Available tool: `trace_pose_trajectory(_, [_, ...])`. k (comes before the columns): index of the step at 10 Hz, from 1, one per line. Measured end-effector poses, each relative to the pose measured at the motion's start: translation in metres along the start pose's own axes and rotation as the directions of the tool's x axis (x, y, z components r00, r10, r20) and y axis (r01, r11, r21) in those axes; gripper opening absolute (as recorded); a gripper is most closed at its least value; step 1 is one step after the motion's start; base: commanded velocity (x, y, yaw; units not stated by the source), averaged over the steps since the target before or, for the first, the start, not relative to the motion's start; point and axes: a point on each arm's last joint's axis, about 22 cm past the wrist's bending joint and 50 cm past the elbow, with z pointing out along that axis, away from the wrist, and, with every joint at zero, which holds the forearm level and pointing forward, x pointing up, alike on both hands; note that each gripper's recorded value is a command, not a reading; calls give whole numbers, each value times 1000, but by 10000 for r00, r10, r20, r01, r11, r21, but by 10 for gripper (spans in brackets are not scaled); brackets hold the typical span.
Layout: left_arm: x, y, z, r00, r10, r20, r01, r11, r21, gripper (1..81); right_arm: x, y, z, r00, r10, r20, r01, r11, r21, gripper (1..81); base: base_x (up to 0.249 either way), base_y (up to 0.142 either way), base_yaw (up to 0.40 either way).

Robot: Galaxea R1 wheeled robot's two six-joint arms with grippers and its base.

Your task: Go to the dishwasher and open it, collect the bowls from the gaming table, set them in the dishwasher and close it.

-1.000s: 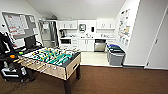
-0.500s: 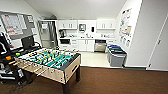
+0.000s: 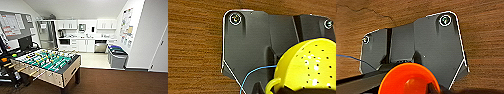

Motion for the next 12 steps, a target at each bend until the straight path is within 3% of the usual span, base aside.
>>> trace_pose_trajectory(2, [0,-2,0,10000,-7,-3,7,10000,29,10,-2,-7,2,10000,10,30,-11,10000,91,10,168,-94,0])
trace_pose_trajectory(4, [0,8,2,10000,4,-13,-5,10000,-94,10,3,2,-1,10000,-18,-39,17,10000,-37,10,168,-94,0])
trace_pose_trajectory(9, [-3,-1,0,10000,-14,42,14,10000,15,10,-2,-6,2,10000,8,37,-8,10000,56,10,168,-95,0])
trace_pose_trajectory(11, [-2,12,2,10000,2,14,-2,9999,-150,10,0,8,-2,10000,-15,-1,15,9999,-138,10,168,-97,0])
trace_pose_trajectory(12, [1,9,2,10000,4,4,-4,9999,-119,10,0,2,0,10000,-10,2,10,10000,-65,10,170,-98,0])
